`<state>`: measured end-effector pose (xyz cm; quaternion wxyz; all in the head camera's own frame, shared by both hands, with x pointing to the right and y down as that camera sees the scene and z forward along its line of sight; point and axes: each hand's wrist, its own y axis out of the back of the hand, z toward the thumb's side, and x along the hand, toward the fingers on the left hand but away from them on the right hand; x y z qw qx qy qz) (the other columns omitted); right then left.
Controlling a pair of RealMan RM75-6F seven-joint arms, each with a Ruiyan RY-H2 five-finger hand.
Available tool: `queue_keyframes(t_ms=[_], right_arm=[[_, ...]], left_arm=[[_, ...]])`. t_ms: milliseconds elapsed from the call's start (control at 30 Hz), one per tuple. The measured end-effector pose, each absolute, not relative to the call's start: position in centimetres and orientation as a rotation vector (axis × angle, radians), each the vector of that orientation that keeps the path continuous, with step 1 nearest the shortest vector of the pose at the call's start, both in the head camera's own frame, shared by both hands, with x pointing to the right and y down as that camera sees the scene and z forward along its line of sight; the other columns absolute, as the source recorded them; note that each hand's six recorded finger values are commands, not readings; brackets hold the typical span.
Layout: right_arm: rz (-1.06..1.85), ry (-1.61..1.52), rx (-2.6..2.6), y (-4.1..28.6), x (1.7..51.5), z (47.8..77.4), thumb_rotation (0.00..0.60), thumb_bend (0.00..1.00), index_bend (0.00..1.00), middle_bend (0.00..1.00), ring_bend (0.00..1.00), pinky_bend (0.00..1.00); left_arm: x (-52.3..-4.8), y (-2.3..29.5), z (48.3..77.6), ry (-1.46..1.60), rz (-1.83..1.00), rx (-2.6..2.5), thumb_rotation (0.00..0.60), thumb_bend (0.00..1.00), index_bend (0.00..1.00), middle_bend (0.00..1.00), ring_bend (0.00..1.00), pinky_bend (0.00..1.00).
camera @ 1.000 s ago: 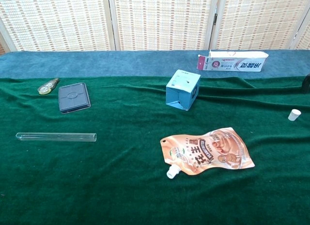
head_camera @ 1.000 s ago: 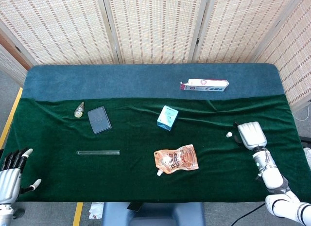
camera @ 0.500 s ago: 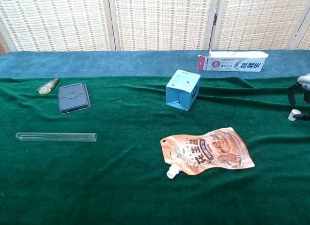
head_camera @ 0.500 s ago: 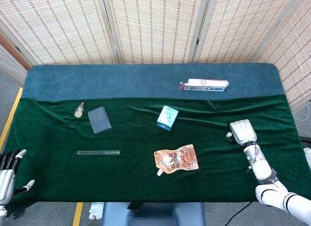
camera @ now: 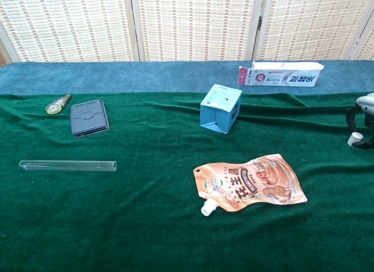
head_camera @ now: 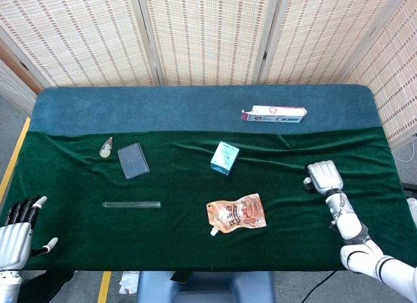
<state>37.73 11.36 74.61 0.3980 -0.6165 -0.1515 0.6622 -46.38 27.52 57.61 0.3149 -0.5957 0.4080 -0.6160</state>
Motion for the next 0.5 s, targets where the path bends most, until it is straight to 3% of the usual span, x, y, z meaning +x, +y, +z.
queue_keyframes(t_ms=[500], right_arm=[[1.681,-0.381,-1.562,11.34,37.88,74.42,0.459,0.4,0.48,0.9,1.0,0.96]], left_arm=[[-46.74,27.86,57.83,1.075,-1.634,-1.569,0.6,0.19,0.13,0.11,0.05,0.0]])
